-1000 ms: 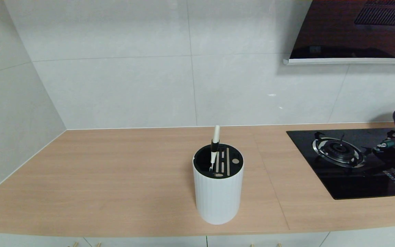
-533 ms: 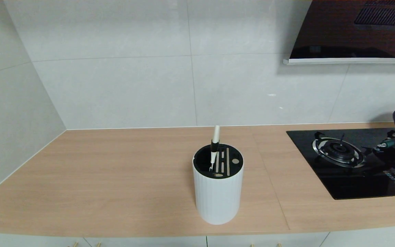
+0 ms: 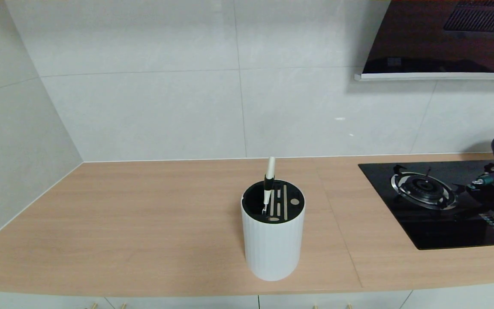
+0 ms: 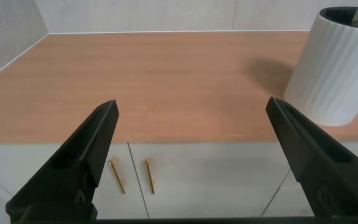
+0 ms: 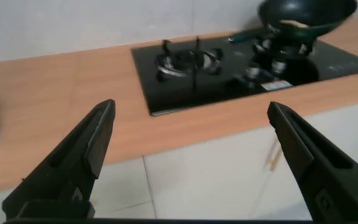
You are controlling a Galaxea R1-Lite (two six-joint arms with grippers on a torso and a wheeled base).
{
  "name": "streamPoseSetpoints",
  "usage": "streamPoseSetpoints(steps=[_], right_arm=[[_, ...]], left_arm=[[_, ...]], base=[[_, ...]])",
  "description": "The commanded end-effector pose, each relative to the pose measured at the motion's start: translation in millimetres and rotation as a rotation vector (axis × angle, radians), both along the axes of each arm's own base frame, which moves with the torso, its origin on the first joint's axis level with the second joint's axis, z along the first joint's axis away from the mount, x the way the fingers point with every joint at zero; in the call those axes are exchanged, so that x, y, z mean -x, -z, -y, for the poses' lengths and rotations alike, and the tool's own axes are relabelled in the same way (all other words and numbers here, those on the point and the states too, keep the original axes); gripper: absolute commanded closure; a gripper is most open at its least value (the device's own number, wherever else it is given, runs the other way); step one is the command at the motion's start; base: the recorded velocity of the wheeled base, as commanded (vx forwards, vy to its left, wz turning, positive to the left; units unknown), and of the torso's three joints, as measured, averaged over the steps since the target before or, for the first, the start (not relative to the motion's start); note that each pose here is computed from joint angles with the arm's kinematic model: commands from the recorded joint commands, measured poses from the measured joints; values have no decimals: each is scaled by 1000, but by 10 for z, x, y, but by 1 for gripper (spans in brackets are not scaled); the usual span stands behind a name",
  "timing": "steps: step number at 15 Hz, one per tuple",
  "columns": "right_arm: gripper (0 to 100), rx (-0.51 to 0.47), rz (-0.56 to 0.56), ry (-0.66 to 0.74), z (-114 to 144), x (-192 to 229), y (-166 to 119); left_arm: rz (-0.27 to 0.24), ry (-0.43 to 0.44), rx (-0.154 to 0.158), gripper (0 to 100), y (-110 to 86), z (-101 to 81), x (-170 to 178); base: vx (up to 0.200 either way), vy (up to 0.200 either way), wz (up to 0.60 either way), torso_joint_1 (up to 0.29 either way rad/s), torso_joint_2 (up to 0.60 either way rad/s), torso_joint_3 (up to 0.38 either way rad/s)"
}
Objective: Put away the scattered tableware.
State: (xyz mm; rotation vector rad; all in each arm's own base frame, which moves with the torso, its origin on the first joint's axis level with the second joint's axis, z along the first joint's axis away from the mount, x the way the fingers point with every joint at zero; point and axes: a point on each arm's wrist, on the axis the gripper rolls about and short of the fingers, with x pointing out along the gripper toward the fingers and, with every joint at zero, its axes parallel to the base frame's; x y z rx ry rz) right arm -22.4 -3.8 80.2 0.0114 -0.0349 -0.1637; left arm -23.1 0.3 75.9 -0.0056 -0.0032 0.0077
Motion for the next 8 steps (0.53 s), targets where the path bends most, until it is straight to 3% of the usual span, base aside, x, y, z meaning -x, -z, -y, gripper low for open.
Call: streamPoseSetpoints(steps=[1,8], right_arm=[[0,-5,-47,-170,-39,5,59],[0,1,-29,-155,-36,4,43]], left_arm=[[-2,0,1,0,0,0,-2],[-2,-2,1,0,0,0,-2]], base=[[0,0,0,0,0,0],[0,0,0,0,0,0]])
